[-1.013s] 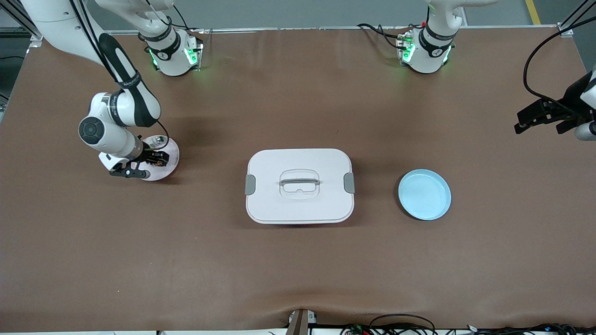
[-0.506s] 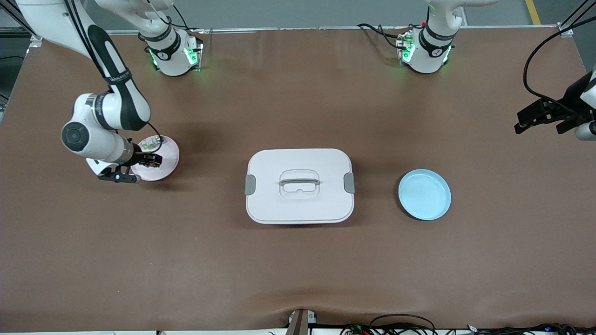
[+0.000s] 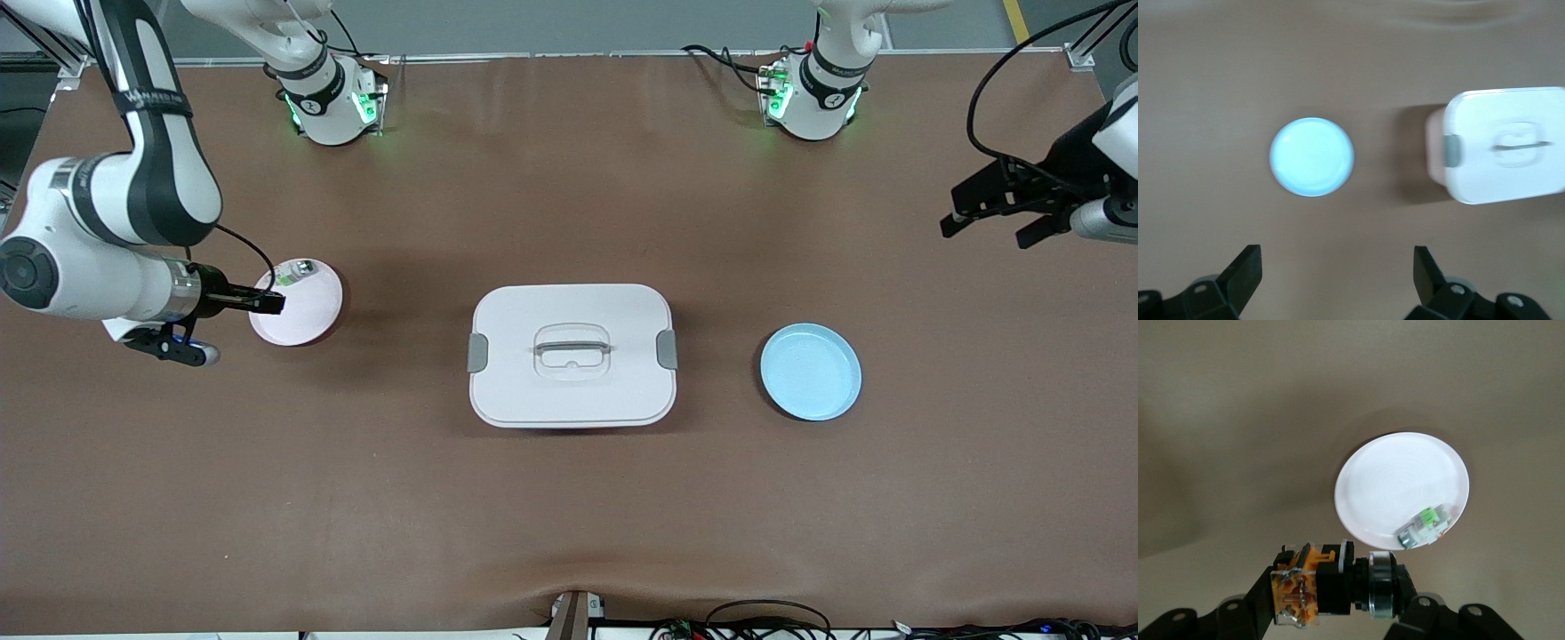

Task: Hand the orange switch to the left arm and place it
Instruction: 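Lift the switch with the right gripper while the left gripper approaches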

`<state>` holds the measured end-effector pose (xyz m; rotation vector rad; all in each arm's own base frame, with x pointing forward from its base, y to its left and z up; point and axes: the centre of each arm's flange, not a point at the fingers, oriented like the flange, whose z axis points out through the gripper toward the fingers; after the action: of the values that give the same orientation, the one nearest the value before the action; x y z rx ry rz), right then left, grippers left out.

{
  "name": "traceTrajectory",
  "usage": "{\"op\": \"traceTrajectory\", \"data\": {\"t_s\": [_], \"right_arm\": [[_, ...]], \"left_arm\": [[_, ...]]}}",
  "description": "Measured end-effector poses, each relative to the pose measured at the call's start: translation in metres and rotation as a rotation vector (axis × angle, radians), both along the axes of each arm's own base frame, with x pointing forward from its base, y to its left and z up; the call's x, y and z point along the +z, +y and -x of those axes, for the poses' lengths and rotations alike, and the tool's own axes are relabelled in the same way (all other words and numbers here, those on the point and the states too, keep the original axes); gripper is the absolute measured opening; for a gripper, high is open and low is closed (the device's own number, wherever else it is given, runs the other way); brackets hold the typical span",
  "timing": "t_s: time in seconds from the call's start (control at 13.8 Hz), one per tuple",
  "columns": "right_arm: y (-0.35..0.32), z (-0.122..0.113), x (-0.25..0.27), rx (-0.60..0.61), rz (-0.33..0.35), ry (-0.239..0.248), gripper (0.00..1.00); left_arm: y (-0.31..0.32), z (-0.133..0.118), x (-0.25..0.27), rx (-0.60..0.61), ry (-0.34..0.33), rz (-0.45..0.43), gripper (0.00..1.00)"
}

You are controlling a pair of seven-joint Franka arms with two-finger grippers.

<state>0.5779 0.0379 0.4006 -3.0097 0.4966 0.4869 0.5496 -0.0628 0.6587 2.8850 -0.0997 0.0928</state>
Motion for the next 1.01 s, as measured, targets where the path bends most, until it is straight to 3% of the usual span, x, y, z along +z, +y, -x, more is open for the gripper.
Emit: {"op": "traceTrajectory", "data": {"t_s": [0.36,0.58,0.72,1.01], "right_arm": [[0.091,-0.011,0.055,-0.261,-0.082,0.018,0.73],[0.127,-0.022,0.072,-0.41,-0.126,0.041,0.73],[0.145,-0.031,0.08,-0.494,-0.142,0.059,0.73],[0.191,-0.043,0.088,-0.662,-0.146,0.141,0.73]], "left_arm": [[-0.028,0.001,0.009,0.069,0.07,0.3,1.0],[-0.045,-0.015,-0.006,0.073,0.116,0.46,1.0],[-0.068,-0.029,-0.02,0.079,0.116,0.538,1.0],[-0.13,-0.041,-0.047,0.152,0.086,0.632,1.0]]}}
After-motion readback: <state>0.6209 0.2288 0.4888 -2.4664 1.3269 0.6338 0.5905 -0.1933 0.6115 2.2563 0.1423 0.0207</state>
